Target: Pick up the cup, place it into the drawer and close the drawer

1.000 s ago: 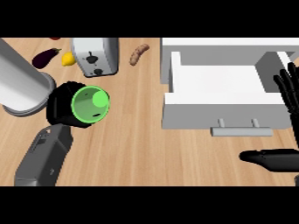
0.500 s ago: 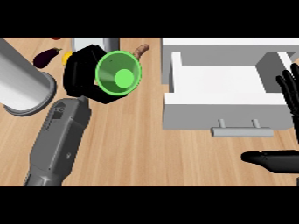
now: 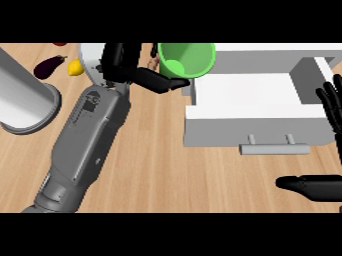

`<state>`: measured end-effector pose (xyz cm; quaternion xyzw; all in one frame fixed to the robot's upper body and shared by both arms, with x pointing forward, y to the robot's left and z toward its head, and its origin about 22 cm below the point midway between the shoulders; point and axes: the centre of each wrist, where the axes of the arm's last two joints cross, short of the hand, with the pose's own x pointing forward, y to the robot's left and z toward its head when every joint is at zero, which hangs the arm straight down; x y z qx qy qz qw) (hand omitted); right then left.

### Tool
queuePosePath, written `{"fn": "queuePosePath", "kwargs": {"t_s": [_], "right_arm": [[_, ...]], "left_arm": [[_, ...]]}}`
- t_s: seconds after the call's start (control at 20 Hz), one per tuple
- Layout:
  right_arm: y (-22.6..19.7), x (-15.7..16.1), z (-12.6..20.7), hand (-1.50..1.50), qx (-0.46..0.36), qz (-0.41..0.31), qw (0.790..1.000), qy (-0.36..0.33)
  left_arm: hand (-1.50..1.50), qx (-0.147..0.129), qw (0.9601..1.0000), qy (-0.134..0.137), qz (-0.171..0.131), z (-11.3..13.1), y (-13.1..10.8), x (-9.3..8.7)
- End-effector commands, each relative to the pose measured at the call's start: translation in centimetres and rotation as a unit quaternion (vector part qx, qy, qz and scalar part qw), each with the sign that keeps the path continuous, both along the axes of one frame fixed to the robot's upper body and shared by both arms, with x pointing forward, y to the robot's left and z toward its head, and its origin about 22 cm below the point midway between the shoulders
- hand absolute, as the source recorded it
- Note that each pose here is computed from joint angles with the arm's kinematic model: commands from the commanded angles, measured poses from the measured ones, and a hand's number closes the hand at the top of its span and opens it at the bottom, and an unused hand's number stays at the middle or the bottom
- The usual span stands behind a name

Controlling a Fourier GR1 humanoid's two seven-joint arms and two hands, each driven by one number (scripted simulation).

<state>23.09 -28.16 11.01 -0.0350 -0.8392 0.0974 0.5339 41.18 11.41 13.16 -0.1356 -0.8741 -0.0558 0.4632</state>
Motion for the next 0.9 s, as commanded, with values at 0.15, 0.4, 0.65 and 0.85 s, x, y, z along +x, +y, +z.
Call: {"fn": "queuePosePath", "kwargs": {"t_s": [0.15,0.4,0.65,0.85], "right_arm": [[-1.8,0.2,0.6,-1.5,0.002,0.016,1.0,0.001],[1.9,1.5,0.7,-1.5,-0.003,0.009,1.0,-0.007],[-0.5,0.8,1.2,-1.5,-0.006,0.009,1.0,-0.004],[-1.4,0.5,1.1,-1.5,-0.003,0.016,1.0,-0.002]], "left_arm": [[1.5,0.025,0.9991,0.03,0.018,3.7,-5.7,0.5],[1.5,0.018,0.9973,0.071,0.011,4.1,-6.5,2.1],[1.5,0.043,0.9945,0.094,0.015,2.4,-7.5,2.2],[1.5,0.049,0.9939,0.097,0.018,1.0,-8.3,1.8]]}}
